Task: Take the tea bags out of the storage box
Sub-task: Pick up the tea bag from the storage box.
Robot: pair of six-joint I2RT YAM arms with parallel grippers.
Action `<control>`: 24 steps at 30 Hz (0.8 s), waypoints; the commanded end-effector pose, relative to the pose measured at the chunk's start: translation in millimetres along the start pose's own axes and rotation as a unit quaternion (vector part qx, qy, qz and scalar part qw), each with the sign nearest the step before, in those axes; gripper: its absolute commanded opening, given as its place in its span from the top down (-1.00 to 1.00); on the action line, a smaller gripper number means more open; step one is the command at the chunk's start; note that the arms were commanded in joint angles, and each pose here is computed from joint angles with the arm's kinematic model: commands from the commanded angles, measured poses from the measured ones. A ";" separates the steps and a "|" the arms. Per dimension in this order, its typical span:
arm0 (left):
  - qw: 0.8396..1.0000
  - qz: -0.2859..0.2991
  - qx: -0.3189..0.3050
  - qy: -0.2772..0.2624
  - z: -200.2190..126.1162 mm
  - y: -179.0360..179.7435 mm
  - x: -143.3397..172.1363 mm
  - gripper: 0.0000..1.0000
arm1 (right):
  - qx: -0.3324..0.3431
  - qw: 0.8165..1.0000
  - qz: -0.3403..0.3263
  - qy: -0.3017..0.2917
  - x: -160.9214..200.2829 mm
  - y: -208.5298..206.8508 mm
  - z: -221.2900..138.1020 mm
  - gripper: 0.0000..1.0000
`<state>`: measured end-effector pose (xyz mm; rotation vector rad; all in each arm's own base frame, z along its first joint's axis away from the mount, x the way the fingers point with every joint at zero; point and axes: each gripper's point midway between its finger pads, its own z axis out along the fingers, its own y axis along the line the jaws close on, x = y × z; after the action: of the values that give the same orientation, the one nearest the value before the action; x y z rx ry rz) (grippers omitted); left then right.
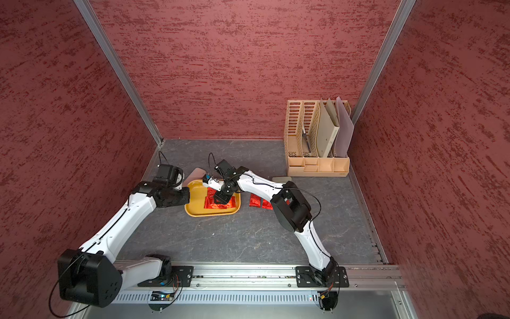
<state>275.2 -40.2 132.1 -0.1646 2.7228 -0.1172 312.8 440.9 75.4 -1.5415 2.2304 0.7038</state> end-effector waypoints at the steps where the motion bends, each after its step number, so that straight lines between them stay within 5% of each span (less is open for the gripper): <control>1: 1.000 0.005 0.007 -0.014 -1.8 -3.0 -7.4 1.00 | 0.005 1.000 -0.003 0.010 2.0 -1.4 4.7 0.11; 8: 1.000 0.004 0.005 -0.012 -1.2 -2.4 -7.0 1.00 | -0.002 1.000 0.006 0.008 4.0 1.3 10.2 0.22; 21: 1.000 -0.001 -0.002 -0.010 -0.4 -0.1 -7.1 1.00 | -0.012 1.000 0.007 -0.025 -18.7 15.5 -21.9 0.96; 24: 1.000 -0.001 -0.002 -0.009 -0.2 -0.1 -6.7 1.00 | -0.004 0.999 0.018 -0.042 -28.1 17.7 -36.3 1.00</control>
<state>275.3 -39.8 130.9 -0.1672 2.7272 -0.1127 307.2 442.8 82.7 -1.5052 2.2597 0.7437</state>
